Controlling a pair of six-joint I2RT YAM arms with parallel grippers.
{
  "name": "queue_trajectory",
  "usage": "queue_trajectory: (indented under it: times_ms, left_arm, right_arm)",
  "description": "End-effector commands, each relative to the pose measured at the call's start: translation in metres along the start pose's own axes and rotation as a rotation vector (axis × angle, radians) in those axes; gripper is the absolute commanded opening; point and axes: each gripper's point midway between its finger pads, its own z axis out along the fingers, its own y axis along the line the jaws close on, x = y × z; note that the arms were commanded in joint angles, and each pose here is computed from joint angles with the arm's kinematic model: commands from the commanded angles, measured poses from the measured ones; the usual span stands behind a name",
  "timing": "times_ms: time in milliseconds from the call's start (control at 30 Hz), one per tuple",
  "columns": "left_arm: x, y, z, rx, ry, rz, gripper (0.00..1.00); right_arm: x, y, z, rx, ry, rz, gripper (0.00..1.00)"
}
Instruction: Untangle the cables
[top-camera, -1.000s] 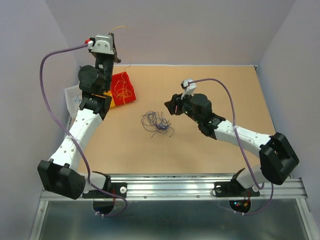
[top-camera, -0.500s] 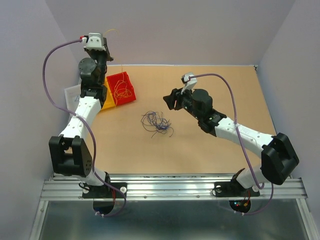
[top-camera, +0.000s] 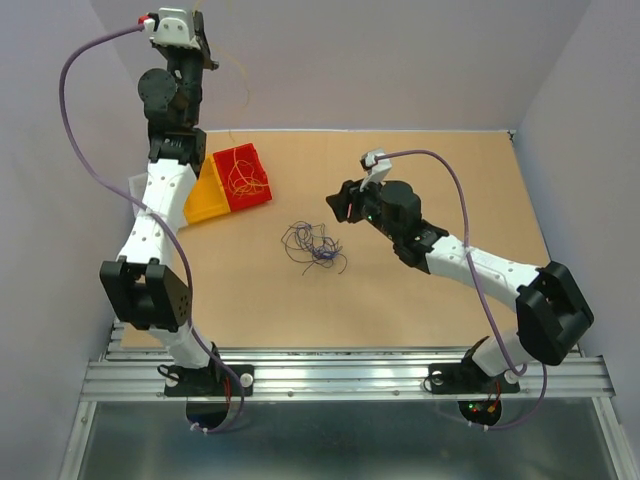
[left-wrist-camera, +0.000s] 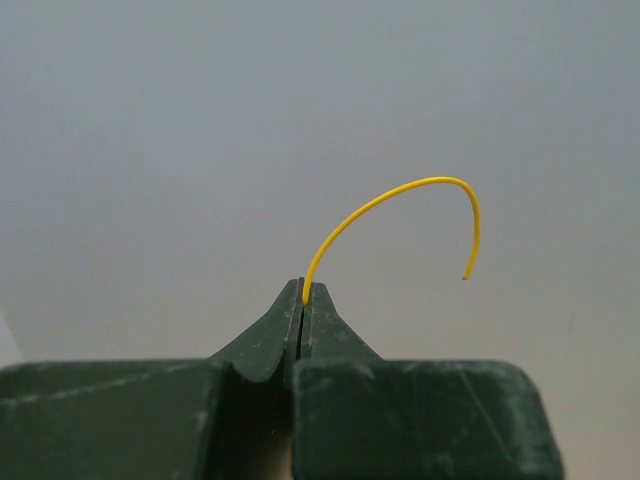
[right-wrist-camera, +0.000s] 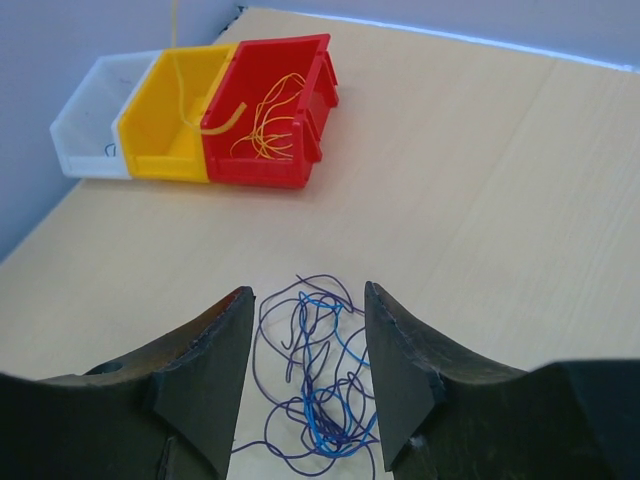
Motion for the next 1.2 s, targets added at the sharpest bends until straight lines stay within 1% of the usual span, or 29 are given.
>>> queue_trajectory:
  times_ms: [0, 33, 67, 133, 167, 267, 300, 500, 667, 900, 1033, 1100, 1167]
  left_arm:
    - [0.012, 0.004, 0.019, -0.009, 0.019, 0.053, 0.0]
    - [0.004, 0.005, 0.024, -0.01, 0.001, 0.059, 0.0]
    - [0.015, 0.005, 0.028, -0.009, 0.018, 0.068, 0.0]
    - [0.019, 0.006, 0.032, -0.01, 0.016, 0.087, 0.0]
    - [0.032, 0.005, 0.035, -0.007, 0.035, 0.093, 0.0]
    - [0.051, 0.006, 0.037, -0.004, 0.059, 0.129, 0.0]
    - [0.063, 0.011, 0.039, -0.029, 0.077, 0.137, 0.0]
    - [0.095, 0.033, 0.043, -0.06, 0.106, 0.145, 0.0]
    - [0.089, 0.047, 0.05, -0.081, 0.08, 0.149, 0.0]
    - [0.078, 0.046, 0.055, -0.071, 0.052, 0.155, 0.0]
    - [0.065, 0.032, 0.053, -0.015, 0.038, 0.097, 0.0]
    - [0.052, 0.024, 0.051, 0.016, 0.021, 0.085, 0.0]
    - [0.05, 0.017, 0.049, 0.034, 0.019, 0.087, 0.0]
  right_arm:
    - [-0.008, 0.005, 0.0, -0.02, -0.05, 0.013, 0.54]
    - [-0.008, 0.005, 0.0, -0.02, -0.049, 0.013, 0.54]
    - [-0.007, 0.005, 0.0, -0.024, -0.048, 0.013, 0.54]
    - [-0.007, 0.006, -0.001, -0.025, -0.051, 0.015, 0.53]
    - [-0.007, 0.007, -0.002, -0.03, -0.049, 0.014, 0.53]
    - [-0.005, 0.006, -0.003, -0.03, -0.049, 0.015, 0.53]
    - [-0.003, 0.006, -0.004, -0.03, -0.046, 0.014, 0.53]
    - [0.0, 0.004, -0.006, -0.025, -0.046, 0.013, 0.53]
    - [0.002, 0.003, -0.005, -0.026, -0.041, 0.012, 0.53]
    - [0.003, 0.003, -0.004, -0.027, -0.04, 0.015, 0.53]
    - [0.003, 0.003, -0.004, -0.028, -0.042, 0.014, 0.53]
    - [0.002, 0.003, -0.004, -0.027, -0.045, 0.014, 0.53]
    - [0.002, 0.004, -0.004, -0.031, -0.044, 0.016, 0.53]
